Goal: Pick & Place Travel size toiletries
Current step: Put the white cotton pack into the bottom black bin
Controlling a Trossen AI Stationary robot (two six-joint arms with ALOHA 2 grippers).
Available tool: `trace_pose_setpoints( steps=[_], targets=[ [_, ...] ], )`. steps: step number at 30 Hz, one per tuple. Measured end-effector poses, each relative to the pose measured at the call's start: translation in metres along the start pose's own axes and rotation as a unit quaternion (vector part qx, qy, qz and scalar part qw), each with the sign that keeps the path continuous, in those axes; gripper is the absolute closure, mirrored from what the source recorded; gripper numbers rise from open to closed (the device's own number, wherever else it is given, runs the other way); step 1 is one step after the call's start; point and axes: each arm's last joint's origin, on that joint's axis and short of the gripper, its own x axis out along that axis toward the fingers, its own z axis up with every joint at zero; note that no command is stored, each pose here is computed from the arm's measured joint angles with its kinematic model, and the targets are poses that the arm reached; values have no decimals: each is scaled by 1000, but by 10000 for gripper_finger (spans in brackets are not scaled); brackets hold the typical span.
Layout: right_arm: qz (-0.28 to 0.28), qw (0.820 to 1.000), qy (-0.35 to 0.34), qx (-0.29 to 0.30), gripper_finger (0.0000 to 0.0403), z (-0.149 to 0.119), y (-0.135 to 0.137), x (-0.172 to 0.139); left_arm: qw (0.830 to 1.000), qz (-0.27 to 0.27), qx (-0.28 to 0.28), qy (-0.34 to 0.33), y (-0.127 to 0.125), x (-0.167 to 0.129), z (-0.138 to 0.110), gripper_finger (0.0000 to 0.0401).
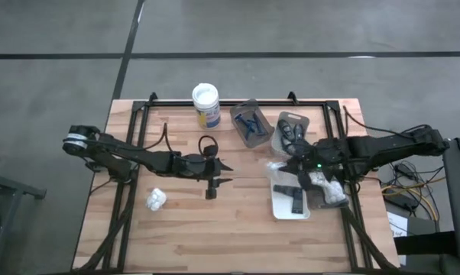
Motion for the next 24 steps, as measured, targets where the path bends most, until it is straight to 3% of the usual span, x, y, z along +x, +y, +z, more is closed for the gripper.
trace_pose_setpoints(
  steps=[7,14,19,24],
  targets=[
    [50,992,82,85,369,-14,-4,-28,1000,0,-2,8,0,0,-2,234],
    [62,966,203,149,369,-30,-9,-36,1000,0,0,9,0,0,-2,234],
    [89,933,291,194,365,-40,-9,-40,1000,0,0,11,0,0,-2,234],
    [60,886,381,258,361,-52,-14,-49,1000,0,1,17,0,0,-3,234]
  ],
)
